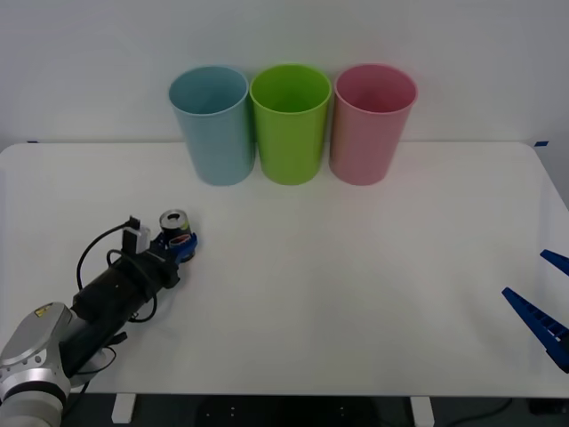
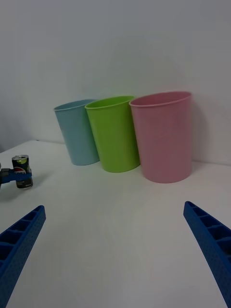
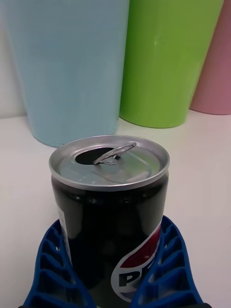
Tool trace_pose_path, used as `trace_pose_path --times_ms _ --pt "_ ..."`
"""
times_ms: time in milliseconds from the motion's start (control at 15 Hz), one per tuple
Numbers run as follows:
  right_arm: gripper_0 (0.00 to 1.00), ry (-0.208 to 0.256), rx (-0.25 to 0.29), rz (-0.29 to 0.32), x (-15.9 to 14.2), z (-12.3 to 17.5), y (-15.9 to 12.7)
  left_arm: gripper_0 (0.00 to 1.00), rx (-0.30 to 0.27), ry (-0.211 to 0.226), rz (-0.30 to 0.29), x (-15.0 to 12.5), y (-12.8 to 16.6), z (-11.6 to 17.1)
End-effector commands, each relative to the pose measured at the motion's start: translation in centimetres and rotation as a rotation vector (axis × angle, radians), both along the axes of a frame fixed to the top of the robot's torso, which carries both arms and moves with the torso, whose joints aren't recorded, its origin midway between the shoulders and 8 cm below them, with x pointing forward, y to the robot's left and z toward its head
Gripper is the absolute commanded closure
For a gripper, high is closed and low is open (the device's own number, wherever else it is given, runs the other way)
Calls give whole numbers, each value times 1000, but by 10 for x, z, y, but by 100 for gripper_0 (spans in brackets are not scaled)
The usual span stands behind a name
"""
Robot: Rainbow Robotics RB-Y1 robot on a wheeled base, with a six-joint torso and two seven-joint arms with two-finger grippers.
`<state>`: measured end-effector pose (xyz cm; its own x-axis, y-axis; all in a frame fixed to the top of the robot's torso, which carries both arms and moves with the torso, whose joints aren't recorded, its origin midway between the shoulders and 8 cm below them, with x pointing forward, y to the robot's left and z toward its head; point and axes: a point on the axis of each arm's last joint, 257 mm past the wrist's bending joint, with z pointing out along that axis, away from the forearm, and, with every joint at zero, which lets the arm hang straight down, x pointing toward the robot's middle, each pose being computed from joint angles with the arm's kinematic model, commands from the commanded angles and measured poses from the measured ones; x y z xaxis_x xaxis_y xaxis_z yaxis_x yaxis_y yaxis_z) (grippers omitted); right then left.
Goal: Grasp the object on the table and drop it into the matching bin: aluminum can to the light blue bin, PET bottle to the pink bin.
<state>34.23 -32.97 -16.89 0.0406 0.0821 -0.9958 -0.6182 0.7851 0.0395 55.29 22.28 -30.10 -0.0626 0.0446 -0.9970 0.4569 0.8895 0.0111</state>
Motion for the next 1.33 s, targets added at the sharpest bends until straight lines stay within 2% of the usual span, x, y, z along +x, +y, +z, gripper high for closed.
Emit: trace_pose_path --times_ms 67,333,600,867,1000,1200,1333 --pt "0 0 0 0 0 0 0 100 -10 -46 -3 7 -1 25" --pt "0 0 0 0 0 0 0 100 -29 -117 -21 13 -7 66" --pt "0 0 0 0 0 0 0 100 -61 -170 -44 13 -9 98" --pt "0 0 0 0 0 0 0 100 -150 -216 -61 13 -8 148" --pt "0 0 0 0 0 0 0 100 -171 -226 -67 12 -6 168" --pt "0 0 0 0 0 0 0 100 -243 -249 -82 10 -9 204" --pt "0 0 0 0 0 0 0 100 -261 -250 -93 12 -15 221"
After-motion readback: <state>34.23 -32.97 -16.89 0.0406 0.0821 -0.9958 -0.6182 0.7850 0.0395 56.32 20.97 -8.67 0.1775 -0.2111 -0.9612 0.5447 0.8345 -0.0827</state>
